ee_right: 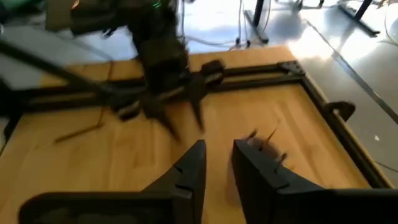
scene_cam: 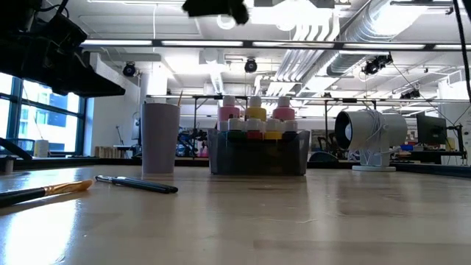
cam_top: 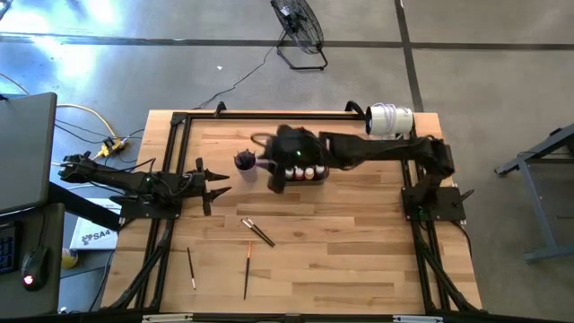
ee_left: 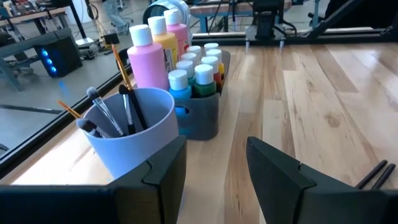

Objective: Pick & Place Paint Supplies
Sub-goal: Put the silver paint brush into the purple cup

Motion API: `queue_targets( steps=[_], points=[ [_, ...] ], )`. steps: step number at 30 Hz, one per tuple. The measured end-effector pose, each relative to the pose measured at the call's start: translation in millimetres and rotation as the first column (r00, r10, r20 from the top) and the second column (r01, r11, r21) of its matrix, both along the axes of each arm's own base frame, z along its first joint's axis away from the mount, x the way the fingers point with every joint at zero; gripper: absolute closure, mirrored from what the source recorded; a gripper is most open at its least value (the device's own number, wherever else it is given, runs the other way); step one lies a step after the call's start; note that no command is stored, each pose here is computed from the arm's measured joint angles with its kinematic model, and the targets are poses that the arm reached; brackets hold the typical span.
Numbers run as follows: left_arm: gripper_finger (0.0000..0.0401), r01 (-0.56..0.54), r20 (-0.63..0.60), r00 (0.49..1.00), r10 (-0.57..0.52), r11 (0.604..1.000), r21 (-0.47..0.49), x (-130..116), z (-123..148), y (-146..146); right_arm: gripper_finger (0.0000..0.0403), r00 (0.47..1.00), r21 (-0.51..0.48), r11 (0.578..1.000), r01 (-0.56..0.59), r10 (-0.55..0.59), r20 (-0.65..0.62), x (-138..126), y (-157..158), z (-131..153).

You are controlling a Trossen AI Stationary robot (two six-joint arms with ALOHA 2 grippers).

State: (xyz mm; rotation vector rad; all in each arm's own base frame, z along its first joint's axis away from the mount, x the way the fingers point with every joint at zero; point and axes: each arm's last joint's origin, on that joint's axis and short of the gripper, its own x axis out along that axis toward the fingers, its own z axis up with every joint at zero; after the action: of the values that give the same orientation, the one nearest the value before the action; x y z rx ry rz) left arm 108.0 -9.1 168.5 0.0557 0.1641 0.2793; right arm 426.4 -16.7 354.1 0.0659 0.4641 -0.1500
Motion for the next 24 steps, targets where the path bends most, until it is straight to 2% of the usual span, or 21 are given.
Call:
queue_targets(
  steps=[7, 13, 19, 24],
  points=[
    [0.0236, -0.002, 0.007, 1.0, 0.002, 1.0, -0.002, 0.1, 0.6, 0.0, 0.0395, 0.99, -0.087, 0.996, 0.004, -0.016, -0.138, -33.2, 50.4, 12.9],
    [0.0236, -0.004, 0.006, 1.0, 0.004, 1.0, -0.005, 0.1, 0.5, 0.1, 0.04, 0.96, -0.018, 0.998, 0.062, -0.064, -0.274, -54.9, 70.0, 8.8],
    [0.0236, -0.004, 0.004, 1.0, 0.004, 1.0, -0.005, 0.0, 0.3, 0.1, 0.04, 0.896, -0.048, 0.981, 0.187, -0.19, -0.4, -73.0, 79.5, -0.5],
    [0.0236, -0.004, 0.003, 1.0, 0.004, 1.0, -0.005, 0.0, 0.2, 0.1, 0.04, 0.887, -0.062, 0.976, 0.209, -0.216, -0.409, -76.6, 91.5, -10.3]
  ],
)
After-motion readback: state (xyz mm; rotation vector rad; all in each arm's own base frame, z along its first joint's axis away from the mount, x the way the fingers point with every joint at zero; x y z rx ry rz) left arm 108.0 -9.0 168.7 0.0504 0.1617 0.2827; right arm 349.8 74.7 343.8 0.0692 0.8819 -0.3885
